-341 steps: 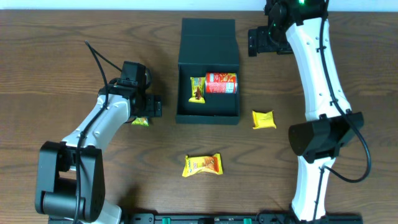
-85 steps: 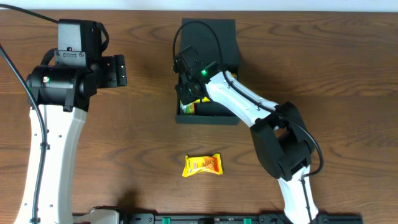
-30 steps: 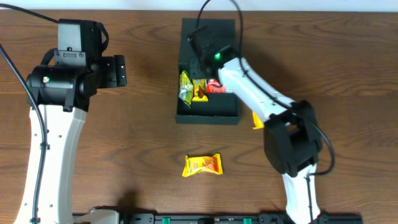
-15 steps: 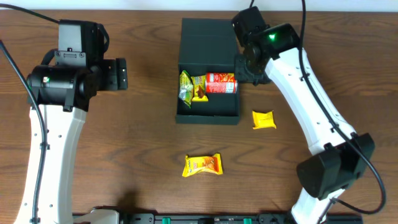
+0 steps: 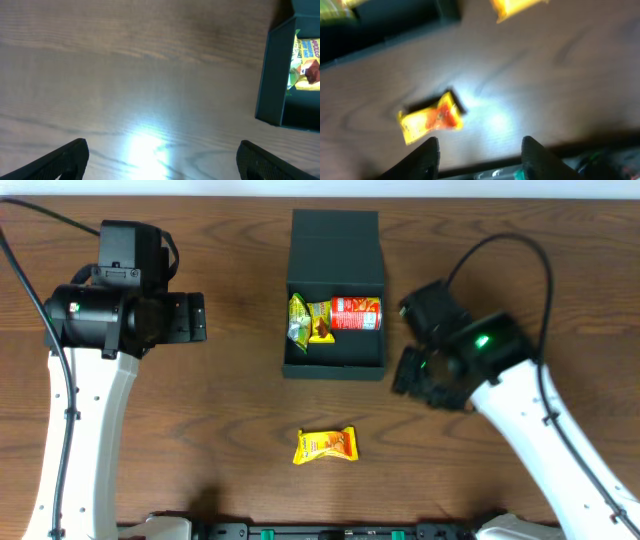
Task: Pack container
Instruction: 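Withdraw the right gripper and lower it onto the orange-printed yellow packet, then grasp the yellow packet with the right gripper and carry it to the box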
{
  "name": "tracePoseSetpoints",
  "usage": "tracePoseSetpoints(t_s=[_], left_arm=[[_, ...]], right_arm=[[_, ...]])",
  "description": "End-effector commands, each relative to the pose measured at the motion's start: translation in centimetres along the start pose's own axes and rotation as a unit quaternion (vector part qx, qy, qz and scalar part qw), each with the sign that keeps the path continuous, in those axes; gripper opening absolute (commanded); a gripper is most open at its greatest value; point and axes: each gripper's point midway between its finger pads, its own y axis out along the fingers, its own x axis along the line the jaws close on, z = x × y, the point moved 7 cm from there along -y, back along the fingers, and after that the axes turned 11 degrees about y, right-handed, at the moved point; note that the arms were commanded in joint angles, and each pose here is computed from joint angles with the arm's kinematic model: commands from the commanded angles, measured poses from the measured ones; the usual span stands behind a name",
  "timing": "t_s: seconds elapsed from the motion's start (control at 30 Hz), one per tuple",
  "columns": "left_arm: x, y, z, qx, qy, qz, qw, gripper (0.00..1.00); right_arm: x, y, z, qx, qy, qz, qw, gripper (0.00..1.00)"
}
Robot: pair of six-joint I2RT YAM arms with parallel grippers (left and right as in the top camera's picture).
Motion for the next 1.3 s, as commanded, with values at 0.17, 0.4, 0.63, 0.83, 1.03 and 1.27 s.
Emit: tracePoseSetpoints(t_s=[0.17,0.4,0.63,0.83,1.03,1.27], left_arm=[[-0.1,0.0,0.8,0.024,-0.089,0.01,0.996,0.95],[-0.7,0.0,0.9,0.029,-0.091,0.04,0.995,0.95],[-0.6,0.0,0.6,0.022,-0.089,0.032,0.995,0.95],[-0.6,0.0,0.5,0.019,-0.09,0.032,0.995,0.96],[-0.6,0.0,0.4,0.017,-0.09,0.032,0.995,0.95],[-0.6,0.0,0.5,0.017,-0.086,0.032,0.996,0.95]], right_arm=[[1.9,1.3,4.9,0.036,0.095,0.005,0.995,0.93],[1.2,3.4,5.8,0.047,0.216,0.04,0.974,0.99],[3.0,9.5,9.4,0.152,0.252,-0.02,0.956,0.99],[2.1,12.3,10.6,0.155,0.304,-0.015,0.94,0.93],[3.0,12.5,11.5,0.129,0.336,-0.032,0.932,0.93],[3.9,13.7,11.7,0.087,0.322,-0.049,0.941,0.93]])
